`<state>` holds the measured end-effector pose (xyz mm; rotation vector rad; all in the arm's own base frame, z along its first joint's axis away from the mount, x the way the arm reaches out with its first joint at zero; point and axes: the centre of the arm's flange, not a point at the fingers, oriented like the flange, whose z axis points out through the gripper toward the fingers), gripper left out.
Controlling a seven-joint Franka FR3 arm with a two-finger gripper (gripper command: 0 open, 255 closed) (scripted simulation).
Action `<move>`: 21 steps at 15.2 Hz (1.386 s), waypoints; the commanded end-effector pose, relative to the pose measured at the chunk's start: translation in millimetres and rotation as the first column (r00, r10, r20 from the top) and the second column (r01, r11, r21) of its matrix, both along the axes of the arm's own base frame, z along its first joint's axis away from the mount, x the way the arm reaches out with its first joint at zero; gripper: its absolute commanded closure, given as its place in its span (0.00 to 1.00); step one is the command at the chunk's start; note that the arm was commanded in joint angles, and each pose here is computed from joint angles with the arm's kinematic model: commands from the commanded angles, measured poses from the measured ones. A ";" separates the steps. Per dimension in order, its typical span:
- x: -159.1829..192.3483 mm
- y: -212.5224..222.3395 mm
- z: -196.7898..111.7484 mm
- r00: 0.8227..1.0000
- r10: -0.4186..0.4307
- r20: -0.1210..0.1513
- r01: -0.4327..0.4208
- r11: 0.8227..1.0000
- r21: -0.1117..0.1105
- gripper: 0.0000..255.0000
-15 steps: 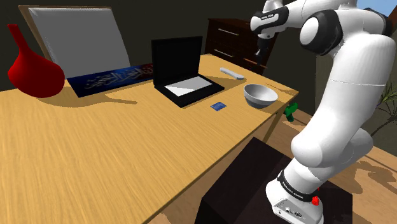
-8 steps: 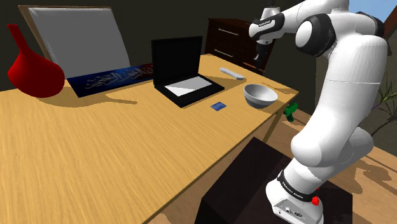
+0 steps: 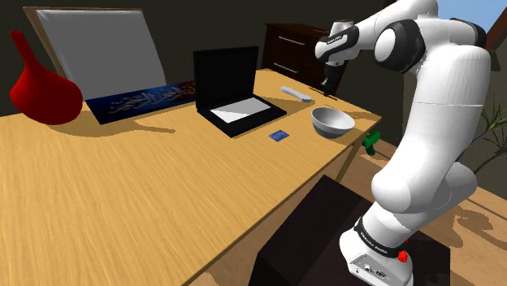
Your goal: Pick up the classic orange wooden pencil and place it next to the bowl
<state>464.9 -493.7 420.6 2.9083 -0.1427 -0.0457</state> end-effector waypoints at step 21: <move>0.4 0.3 -68.6 1.000 0.000 0.000 0.000 1.000 0.000 0.00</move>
